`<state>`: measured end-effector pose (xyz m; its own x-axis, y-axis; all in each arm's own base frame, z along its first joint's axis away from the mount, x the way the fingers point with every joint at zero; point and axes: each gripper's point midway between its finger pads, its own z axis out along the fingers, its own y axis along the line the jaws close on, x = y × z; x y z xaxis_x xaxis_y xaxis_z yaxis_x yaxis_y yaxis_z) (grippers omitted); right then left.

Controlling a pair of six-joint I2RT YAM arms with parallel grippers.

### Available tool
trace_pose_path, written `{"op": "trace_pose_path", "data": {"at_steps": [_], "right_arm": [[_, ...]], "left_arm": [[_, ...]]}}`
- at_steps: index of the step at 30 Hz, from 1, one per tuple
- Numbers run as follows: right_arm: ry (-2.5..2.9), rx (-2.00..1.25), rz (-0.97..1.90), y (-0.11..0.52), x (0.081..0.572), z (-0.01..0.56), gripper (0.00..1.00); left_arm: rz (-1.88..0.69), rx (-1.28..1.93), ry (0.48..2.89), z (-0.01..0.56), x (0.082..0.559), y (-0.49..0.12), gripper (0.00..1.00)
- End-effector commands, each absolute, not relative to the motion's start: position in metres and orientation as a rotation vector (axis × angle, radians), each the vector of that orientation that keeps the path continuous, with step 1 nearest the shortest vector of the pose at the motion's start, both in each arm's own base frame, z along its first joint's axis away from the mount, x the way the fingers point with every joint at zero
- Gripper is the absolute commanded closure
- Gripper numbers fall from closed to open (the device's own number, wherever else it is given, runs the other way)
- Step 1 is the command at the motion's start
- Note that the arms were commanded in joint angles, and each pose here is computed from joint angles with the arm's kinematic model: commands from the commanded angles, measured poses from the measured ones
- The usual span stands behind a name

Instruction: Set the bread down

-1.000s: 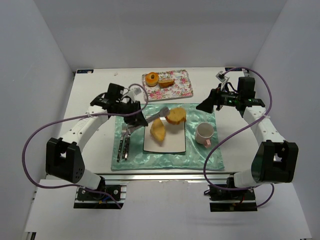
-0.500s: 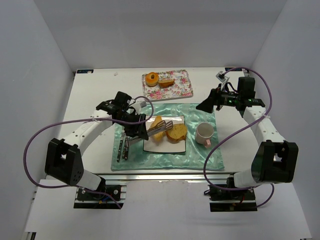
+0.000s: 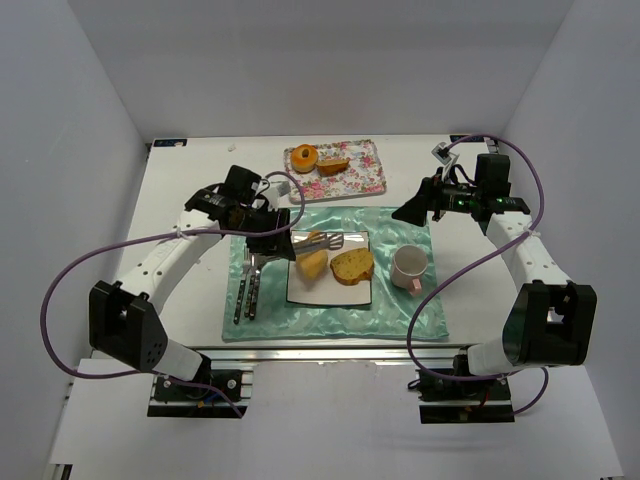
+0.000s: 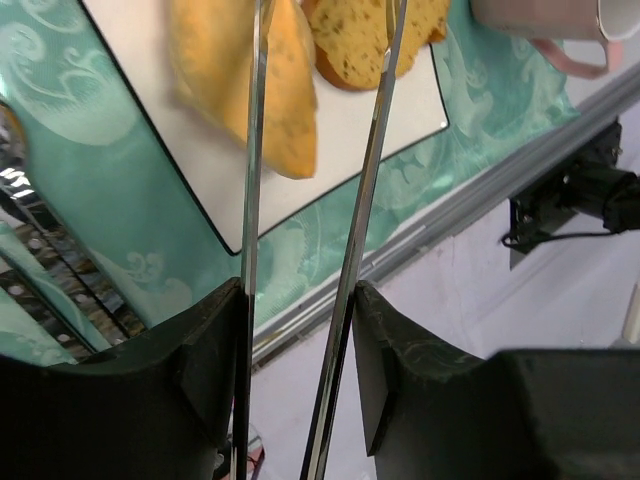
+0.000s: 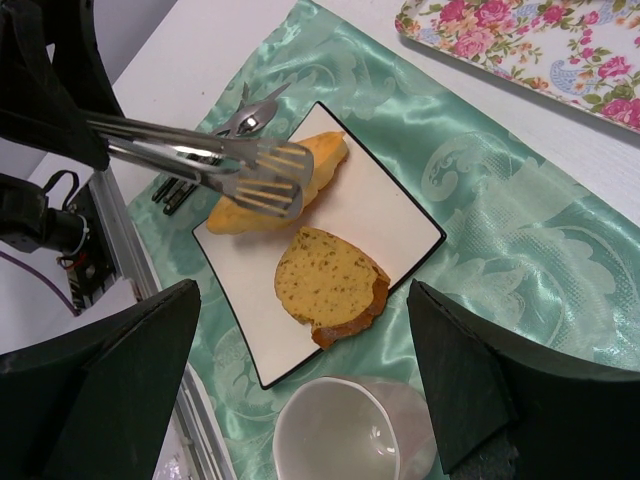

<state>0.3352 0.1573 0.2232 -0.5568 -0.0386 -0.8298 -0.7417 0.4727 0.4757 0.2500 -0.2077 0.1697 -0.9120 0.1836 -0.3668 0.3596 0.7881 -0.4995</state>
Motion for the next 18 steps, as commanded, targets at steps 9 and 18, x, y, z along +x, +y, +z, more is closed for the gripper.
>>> {"op": "trace_pose_path", "data": {"at_steps": [9, 18], "right_arm": [[1.877, -0.68, 1.132, 0.158, 0.335, 0.237, 0.11], [1.871, -0.686, 1.126, 0.159, 0.334, 0.237, 0.11]], "left_arm": [[-0.866, 0.249, 2.482, 0.197, 0.32, -0.23, 0.5], [-1.195, -0.236, 2.389, 0.198, 0.403, -0.246, 0.5]]}}
